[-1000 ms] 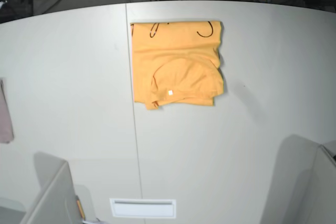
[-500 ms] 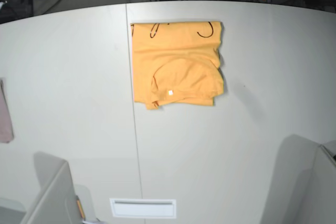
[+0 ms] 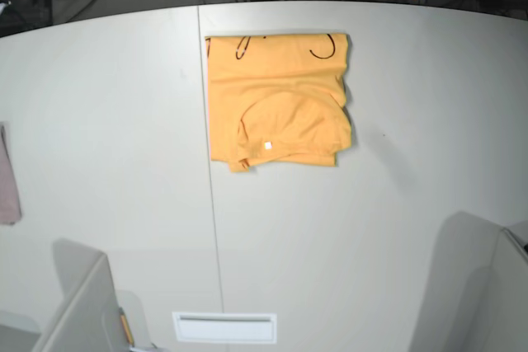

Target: Fold the T-shirt properly

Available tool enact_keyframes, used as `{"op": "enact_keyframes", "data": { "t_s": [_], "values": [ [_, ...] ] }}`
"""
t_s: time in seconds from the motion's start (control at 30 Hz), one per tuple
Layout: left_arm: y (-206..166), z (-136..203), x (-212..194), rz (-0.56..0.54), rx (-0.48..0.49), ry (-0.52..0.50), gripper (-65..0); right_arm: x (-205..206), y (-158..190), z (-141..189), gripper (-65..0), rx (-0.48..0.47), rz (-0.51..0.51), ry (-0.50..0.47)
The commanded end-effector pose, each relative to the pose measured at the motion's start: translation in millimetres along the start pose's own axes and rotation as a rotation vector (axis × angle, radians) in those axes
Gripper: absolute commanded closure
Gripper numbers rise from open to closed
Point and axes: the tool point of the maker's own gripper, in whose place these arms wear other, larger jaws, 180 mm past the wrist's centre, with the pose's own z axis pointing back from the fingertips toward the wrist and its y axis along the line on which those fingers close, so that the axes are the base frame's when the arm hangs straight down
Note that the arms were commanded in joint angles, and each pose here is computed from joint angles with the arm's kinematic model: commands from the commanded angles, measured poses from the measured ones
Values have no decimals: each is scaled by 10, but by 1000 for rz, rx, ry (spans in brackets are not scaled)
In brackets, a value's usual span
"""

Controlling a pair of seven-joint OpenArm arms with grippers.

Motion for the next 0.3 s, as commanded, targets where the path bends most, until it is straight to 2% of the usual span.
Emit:
{"op": "enact_keyframes", "data": {
  "t_s": [0.0,0.27],
  "values": [
    [36,10,10,3,4,-8,0,11,-18,4,0,-10,-5,-11],
    [41,31,37,5,4,-39,0,137,-30,-5,0,-14,-11,-45]
  ]
}}
